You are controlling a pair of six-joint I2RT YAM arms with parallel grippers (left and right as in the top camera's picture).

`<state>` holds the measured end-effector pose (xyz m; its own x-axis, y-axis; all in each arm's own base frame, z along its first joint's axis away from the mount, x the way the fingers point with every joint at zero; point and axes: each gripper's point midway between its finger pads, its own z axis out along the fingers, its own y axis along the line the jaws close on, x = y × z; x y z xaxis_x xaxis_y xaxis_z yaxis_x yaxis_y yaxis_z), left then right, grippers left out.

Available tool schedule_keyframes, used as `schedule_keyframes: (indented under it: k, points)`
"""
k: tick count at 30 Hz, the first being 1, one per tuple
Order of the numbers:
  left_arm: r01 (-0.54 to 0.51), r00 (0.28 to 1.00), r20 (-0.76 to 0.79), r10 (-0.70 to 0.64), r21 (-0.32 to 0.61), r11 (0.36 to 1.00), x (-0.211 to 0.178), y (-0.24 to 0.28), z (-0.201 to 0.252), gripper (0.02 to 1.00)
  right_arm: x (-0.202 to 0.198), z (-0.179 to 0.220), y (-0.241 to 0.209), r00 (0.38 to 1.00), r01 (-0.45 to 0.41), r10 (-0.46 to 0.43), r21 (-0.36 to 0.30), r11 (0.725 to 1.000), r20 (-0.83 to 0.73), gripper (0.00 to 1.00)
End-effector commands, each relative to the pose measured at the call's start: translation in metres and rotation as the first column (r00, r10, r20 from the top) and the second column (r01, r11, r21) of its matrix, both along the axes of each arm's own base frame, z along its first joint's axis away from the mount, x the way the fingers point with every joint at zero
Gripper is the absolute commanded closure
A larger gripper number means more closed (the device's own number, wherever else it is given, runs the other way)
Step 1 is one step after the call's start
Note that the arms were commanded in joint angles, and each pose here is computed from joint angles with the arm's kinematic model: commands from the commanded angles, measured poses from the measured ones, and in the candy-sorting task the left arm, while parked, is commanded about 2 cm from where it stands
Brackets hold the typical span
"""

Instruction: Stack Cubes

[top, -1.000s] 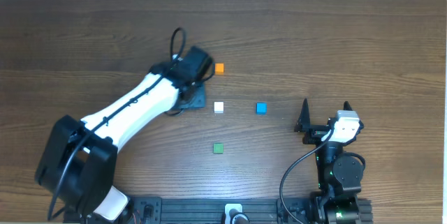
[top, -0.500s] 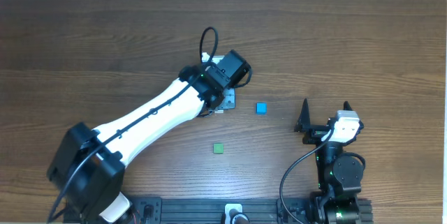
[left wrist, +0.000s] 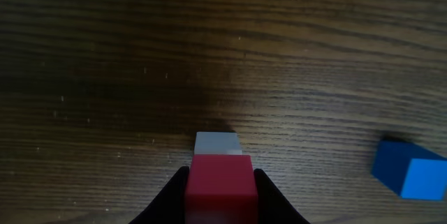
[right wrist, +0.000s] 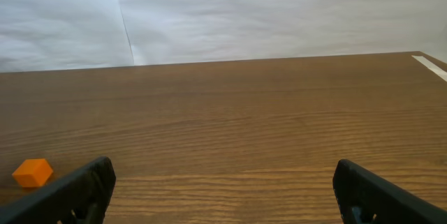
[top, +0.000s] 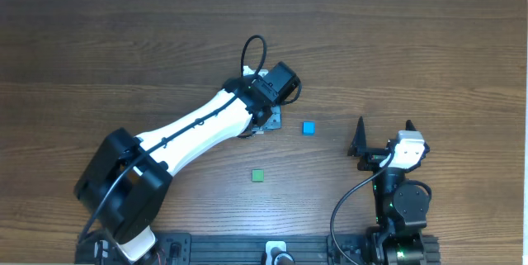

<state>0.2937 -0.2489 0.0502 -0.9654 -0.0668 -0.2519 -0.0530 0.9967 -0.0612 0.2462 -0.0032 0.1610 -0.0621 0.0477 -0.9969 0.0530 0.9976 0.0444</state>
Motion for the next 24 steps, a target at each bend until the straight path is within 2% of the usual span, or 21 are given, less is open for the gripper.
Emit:
schedule_keyframes:
  k: [1,24]
  points:
    - [-0.013,1.000,-0.018,0.013,0.001,1.000,0.0010,-0.0033,-0.0094,0.871,0.0000,-0.0022,-0.0008,1.000,0.002,-0.002,-0.002,1.000,-0.001,0.009]
    - [-0.026,0.999,-0.042,0.027,0.015,1.000,-0.0027,-0.0008,-0.0154,0.864,0.0000,-0.0022,-0.0008,1.000,0.002,-0.002,-0.002,1.000,-0.001,0.009]
